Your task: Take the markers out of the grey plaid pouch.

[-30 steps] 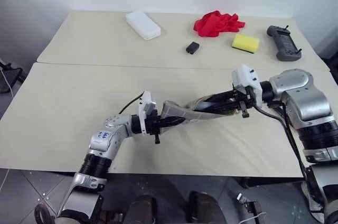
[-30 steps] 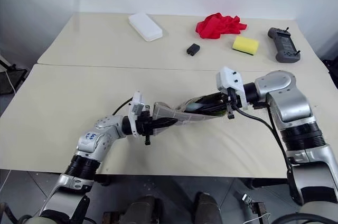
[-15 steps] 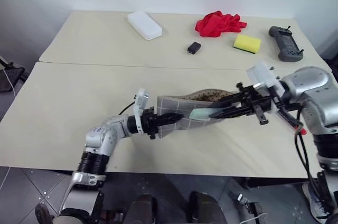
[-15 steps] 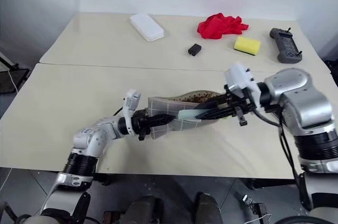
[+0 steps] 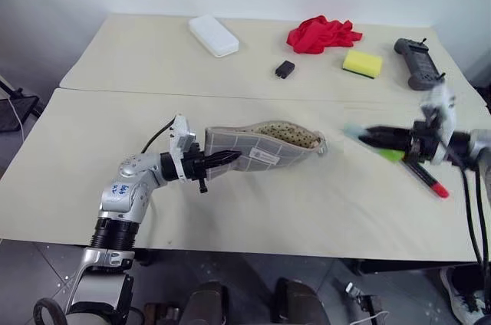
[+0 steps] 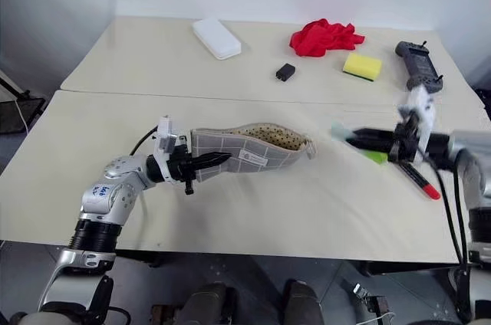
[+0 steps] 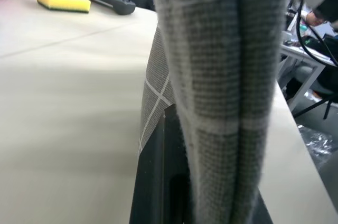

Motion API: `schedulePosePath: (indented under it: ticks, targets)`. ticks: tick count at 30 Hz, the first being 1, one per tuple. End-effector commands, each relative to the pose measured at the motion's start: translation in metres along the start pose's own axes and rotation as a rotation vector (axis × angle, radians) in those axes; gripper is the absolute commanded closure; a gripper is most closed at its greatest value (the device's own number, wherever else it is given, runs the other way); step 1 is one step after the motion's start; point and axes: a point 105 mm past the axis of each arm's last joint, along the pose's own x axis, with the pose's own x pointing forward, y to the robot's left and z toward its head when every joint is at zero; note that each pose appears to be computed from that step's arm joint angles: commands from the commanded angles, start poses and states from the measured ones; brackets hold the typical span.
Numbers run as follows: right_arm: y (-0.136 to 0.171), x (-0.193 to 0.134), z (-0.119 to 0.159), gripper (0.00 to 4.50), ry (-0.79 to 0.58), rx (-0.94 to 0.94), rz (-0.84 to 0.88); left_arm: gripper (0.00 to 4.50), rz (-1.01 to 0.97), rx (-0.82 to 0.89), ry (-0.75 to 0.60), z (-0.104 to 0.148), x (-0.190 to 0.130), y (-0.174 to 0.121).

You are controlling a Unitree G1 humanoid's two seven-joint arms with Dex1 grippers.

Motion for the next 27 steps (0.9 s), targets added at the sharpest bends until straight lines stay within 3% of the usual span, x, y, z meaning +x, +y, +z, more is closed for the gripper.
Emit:
schedulePosePath:
  ticks: [1, 6, 9, 12, 15, 18, 21, 24, 27]
  targets:
    - [-0.025, -0.006, -0.008, 4.06, 0.001, 0.016, -0.199, 4.5, 0.017, 0.048, -0.038, 0.006, -0.003, 0.001]
    - [-0.029, -0.006, -0.021, 4.06, -0.016, 0.079, -0.25, 4.5, 0.032, 0.082, -0.086, 0.011, -0.003, 0.003]
    - [-0.016, -0.006, -0.02, 3.08, -0.037, 0.099, -0.17, 4.5, 0.037, 0.124, -0.169, 0.025, -0.005, 0.005]
    - [-0.008, -0.009, 0.004, 2.1, -0.132, 0.024, -0.1, 4.5, 0.039, 0.133, -0.187, 0.031, -0.004, 0.008]
    - [0.0, -0.015, 0.029, 1.09, -0.206, -0.045, -0.028, 4.5, 0.029, 0.05, -0.213, 0.037, -0.005, 0.009]
    - [0.016, -0.015, 0.053, 0.13, -0.313, -0.132, 0.055, 4.5, 0.136, -0.105, -0.353, 0.055, -0.016, 0.025]
    - [0.03, -0.012, 0.066, 0.06, -0.369, -0.184, 0.105, 4.5, 0.236, -0.274, -0.424, 0.062, -0.032, 0.036]
    - [0.049, 0.0, 0.094, 0.06, -0.5, -0.283, 0.134, 4.5, 0.406, -0.629, -0.302, 0.032, -0.062, 0.04]
    - [0.054, 0.005, 0.1, 0.06, -0.559, -0.352, 0.118, 4.5, 0.541, -0.746, -0.294, 0.026, -0.081, 0.04]
